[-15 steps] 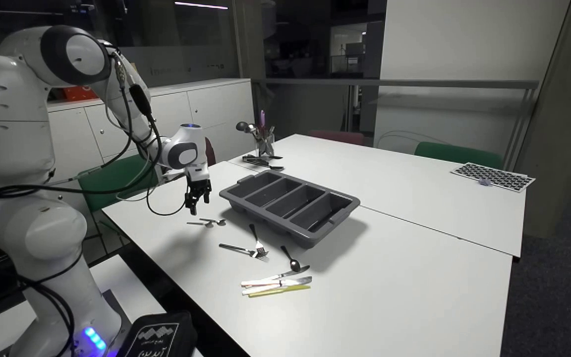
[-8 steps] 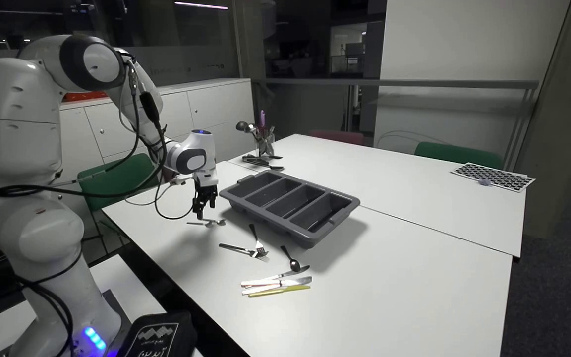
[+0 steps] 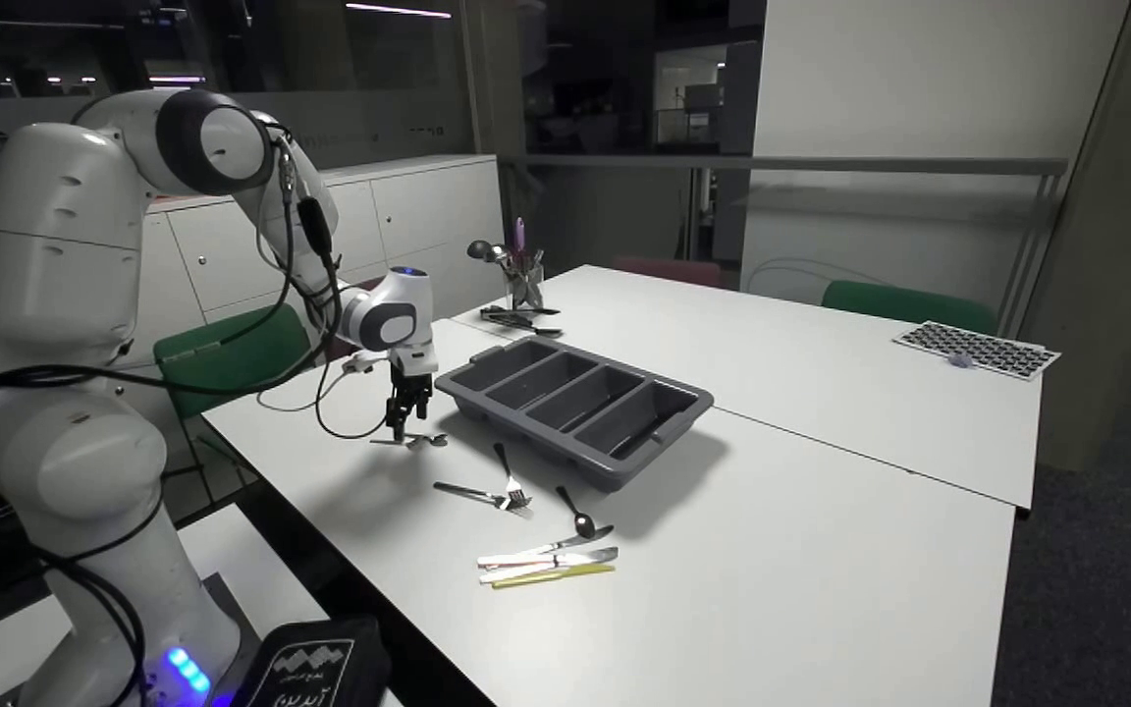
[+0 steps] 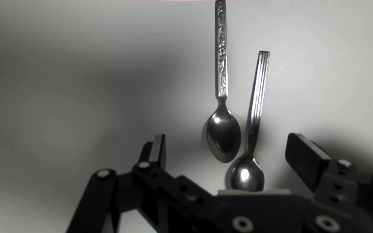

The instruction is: Pick up one spoon and put it in the grey object

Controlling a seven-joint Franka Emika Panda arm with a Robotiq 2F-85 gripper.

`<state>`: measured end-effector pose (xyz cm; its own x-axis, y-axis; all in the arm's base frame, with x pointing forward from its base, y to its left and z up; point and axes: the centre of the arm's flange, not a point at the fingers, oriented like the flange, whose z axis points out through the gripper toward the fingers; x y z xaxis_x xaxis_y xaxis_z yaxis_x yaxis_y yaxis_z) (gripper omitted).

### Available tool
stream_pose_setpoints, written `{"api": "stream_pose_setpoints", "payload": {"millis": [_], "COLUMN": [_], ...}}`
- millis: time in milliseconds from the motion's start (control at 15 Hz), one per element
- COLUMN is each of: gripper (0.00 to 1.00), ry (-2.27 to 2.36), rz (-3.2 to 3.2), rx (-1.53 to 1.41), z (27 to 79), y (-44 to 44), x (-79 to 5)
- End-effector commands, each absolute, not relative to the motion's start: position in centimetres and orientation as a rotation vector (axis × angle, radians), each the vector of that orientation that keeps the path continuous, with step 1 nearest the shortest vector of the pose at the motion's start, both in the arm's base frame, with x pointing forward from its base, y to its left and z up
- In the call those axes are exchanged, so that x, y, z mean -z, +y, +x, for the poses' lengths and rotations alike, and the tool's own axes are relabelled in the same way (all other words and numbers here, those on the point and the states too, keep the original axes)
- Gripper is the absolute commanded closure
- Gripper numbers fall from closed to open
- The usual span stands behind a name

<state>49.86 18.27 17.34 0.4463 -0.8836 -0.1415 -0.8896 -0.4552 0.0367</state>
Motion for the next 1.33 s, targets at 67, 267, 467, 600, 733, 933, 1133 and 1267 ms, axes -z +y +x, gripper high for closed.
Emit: {"api": "stream_pose_setpoints", "payload": {"millis": [67,267,467,600,733,933,1133,1267], "gripper": [0.0,0.0,0.0,0.0,0.26,0.4,0.37,0.27], "ry": [1.591,1.582,1.577,1.569,1.563,1.559,1.565,1.581], "rz": [-2.641,-2.639,-2.629,-2.62,-2.609,-2.598,-2.589,-2.574], "rx": [-0.291,-0.307,-0.319,-0.325,-0.322,-0.328,-0.331,-0.335], "z": [50.7,50.4,49.7,49.2,48.9,48.8,48.6,48.2], "y": [18.4,18.7,18.9,19.0,18.9,18.9,18.7,18.3], "x": [-16.9,-16.1,-15.5,-15.3,-15.3,-15.3,-15.3,-15.1]}}
